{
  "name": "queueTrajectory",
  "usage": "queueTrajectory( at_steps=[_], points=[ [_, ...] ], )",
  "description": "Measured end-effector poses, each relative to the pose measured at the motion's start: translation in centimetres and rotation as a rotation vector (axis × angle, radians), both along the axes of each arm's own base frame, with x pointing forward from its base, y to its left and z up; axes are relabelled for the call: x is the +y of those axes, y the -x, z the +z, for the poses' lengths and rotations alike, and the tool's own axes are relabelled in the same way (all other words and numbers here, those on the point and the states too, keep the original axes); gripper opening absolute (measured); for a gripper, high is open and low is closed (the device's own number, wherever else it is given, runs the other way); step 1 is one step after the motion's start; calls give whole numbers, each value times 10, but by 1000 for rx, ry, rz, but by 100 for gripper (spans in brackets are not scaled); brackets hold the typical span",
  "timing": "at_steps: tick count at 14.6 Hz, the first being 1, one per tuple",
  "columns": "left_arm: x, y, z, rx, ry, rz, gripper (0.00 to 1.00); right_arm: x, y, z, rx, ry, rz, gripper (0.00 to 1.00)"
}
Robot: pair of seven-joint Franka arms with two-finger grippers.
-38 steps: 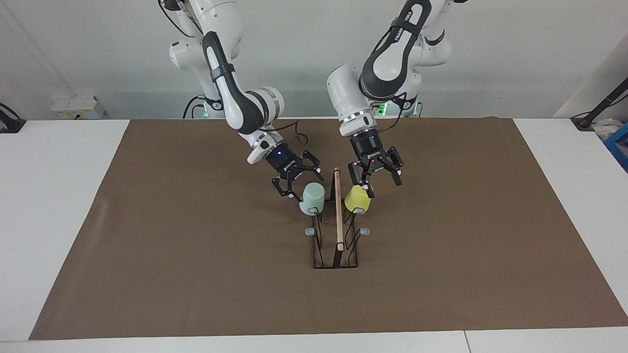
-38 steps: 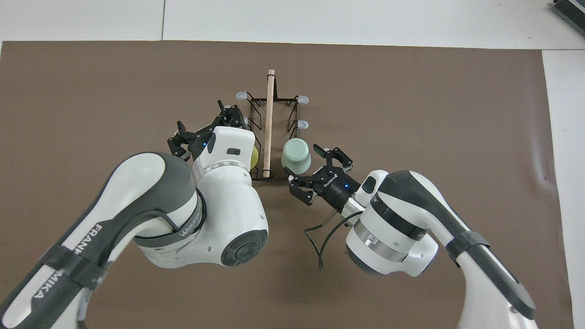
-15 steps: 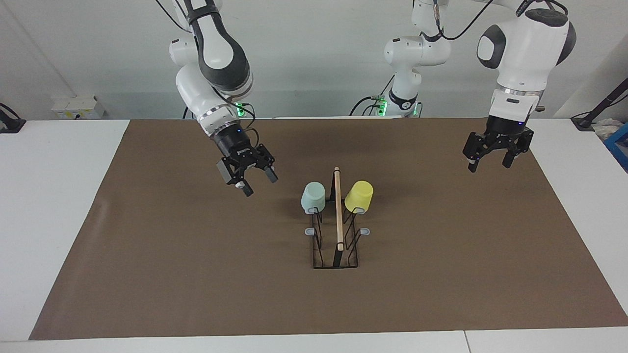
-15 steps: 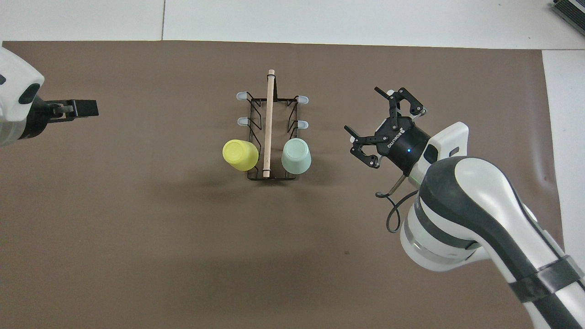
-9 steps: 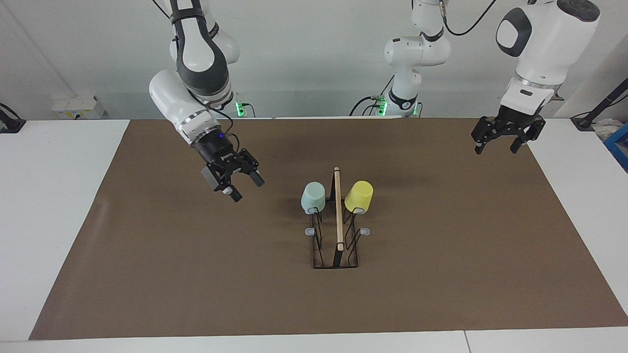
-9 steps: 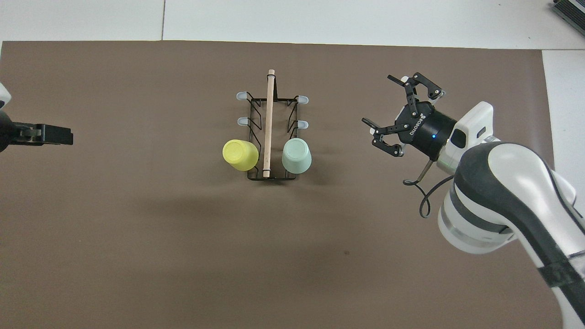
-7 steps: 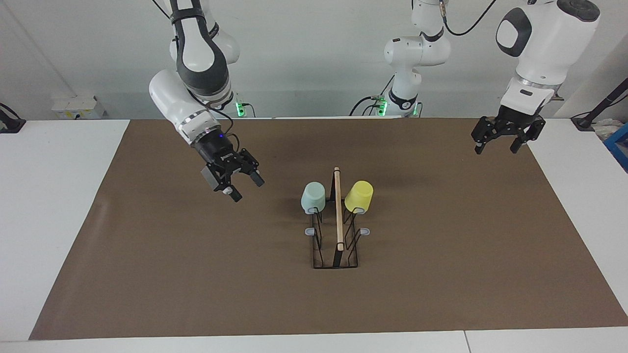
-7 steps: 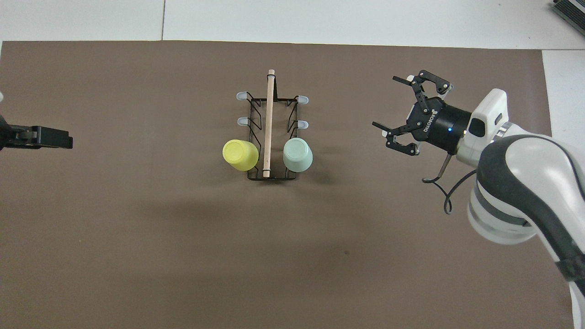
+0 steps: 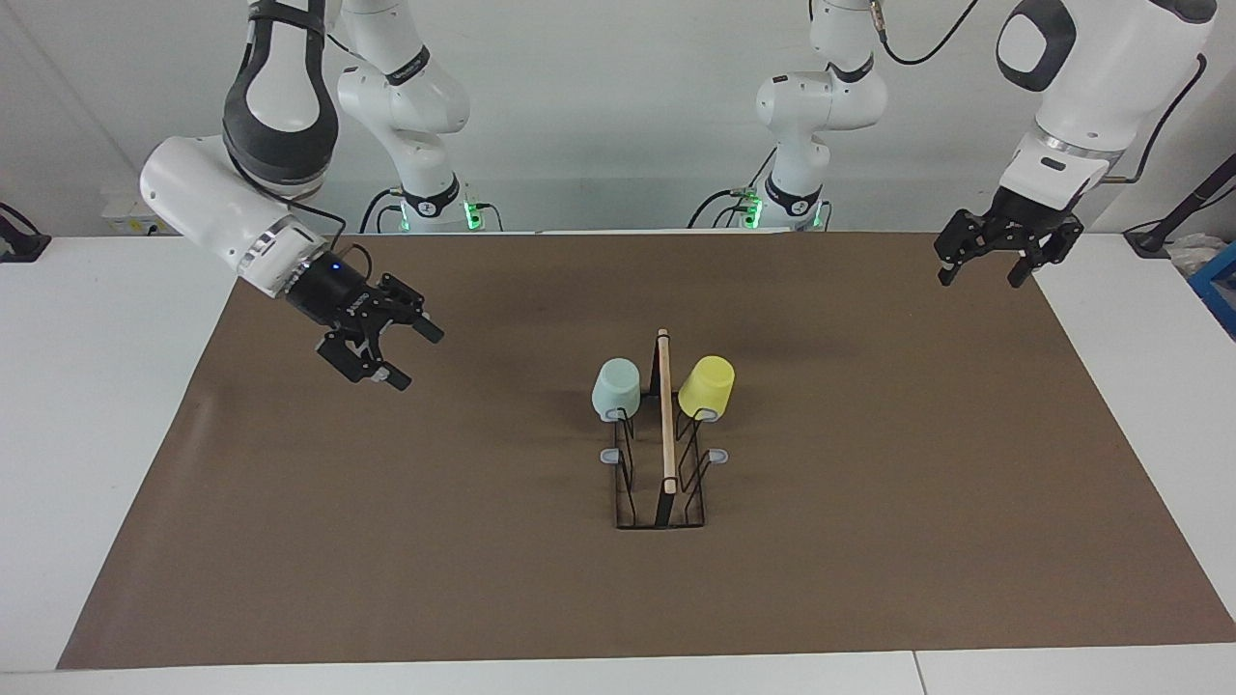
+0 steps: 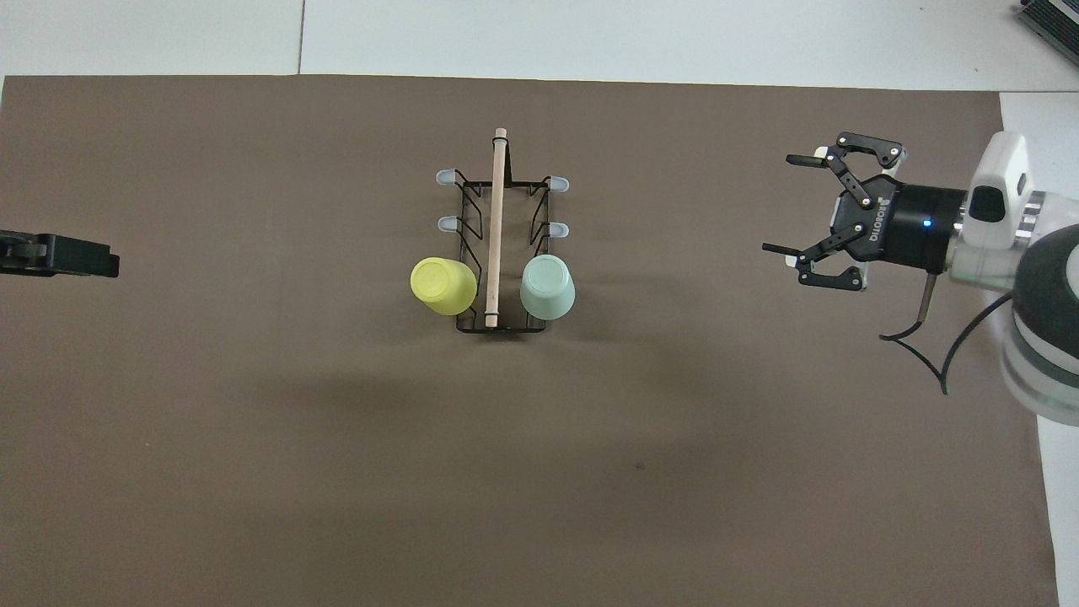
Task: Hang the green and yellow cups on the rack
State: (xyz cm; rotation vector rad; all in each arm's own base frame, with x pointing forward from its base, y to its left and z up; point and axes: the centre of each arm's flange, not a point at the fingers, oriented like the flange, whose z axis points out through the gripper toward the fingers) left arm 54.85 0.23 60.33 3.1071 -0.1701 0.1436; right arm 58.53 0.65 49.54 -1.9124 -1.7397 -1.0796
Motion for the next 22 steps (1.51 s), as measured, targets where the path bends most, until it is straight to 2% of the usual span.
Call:
queueTrajectory(
  at_steps=[3,7,10,13,16,22],
  points=[
    [4,1,-1,8,0,7,100,-22,4,21,134,68,4,100],
    [11,2,-2,17,1,18,100,-31,12,63,288,235,-4,100],
    [11,2,-3,22,1,18,100,-33,21,85,411,346,-61,100],
    [11,2,-3,22,1,18,100,-34,28,95,518,469,-172,100],
    [11,2,-3,22,1,18,100,-34,30,100,599,525,-313,100],
    [2,2,-3,23,1,0,100,1,33,97,716,597,-550,100]
  ],
)
